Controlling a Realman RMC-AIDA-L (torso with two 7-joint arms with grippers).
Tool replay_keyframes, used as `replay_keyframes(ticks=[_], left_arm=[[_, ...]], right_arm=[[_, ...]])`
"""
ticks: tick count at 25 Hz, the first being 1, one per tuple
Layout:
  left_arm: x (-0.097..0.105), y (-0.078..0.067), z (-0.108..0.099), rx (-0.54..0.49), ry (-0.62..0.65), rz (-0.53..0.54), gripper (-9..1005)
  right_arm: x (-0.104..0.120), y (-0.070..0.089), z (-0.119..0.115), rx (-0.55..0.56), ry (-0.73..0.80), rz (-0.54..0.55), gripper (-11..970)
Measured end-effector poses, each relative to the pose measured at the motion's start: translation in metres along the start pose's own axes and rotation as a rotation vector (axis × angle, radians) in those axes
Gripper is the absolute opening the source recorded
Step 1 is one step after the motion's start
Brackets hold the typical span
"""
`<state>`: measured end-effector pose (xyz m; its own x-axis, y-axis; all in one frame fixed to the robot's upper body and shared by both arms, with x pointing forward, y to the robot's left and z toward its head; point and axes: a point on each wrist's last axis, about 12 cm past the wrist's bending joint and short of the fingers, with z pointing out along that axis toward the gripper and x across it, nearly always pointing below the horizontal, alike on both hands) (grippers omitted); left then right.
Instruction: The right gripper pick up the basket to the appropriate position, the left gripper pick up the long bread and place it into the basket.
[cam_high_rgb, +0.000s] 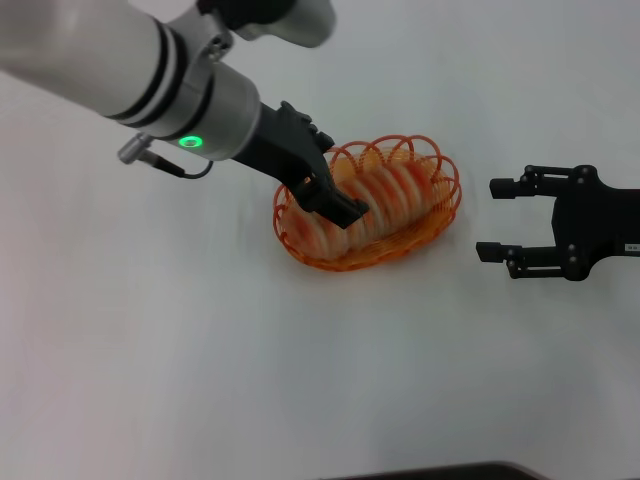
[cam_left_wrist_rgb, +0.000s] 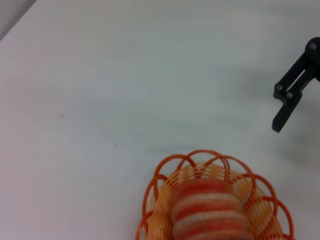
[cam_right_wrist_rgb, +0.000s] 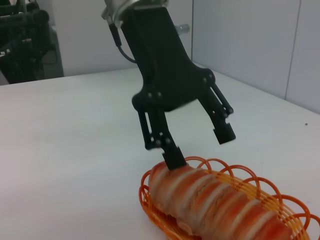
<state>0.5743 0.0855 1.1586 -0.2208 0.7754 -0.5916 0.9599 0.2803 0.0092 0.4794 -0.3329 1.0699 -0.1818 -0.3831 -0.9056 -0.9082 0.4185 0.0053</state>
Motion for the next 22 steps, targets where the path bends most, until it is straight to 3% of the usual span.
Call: replay_keyframes(ticks=[4, 5, 6, 8, 12, 14, 18, 22], left_arm=[[0.021, 0.008, -0.021, 0.023, -0.109, -0.074, 883], [0.033, 0.01, -0.03, 0.032, -0.148, -0.1, 908], [0.059, 0.015, -0.046, 0.037, -0.21, -0.15, 908], [0.071, 0.017, -0.053, 0.035, -0.23, -0.171, 908], [0.136, 0.01, -0.071, 0.076, -0.308, -0.244, 909], [0.168, 0.001, -0.073, 0.088, -0.344, -0.292, 909], [0.206, -0.013, -0.067, 0.07, -0.386, -0.327, 909], [0.23, -0.026, -0.054, 0.054, -0.429, -0.317, 908]], right_arm=[[-0.001, 0.0, 0.001, -0.001, -0.003, -0.003, 792], [-0.001, 0.0, 0.001, -0.002, -0.003, -0.004, 792], [-0.001, -0.001, 0.001, -0.003, -0.004, -0.006, 791], [-0.002, -0.001, 0.001, -0.003, -0.005, -0.007, 791], [-0.002, -0.002, 0.002, -0.004, -0.004, -0.012, 791], [-0.002, -0.002, 0.002, -0.004, 0.002, -0.014, 791], [-0.001, -0.004, -0.002, 0.007, 0.011, -0.022, 791], [0.003, -0.007, -0.01, 0.032, 0.032, -0.018, 791]])
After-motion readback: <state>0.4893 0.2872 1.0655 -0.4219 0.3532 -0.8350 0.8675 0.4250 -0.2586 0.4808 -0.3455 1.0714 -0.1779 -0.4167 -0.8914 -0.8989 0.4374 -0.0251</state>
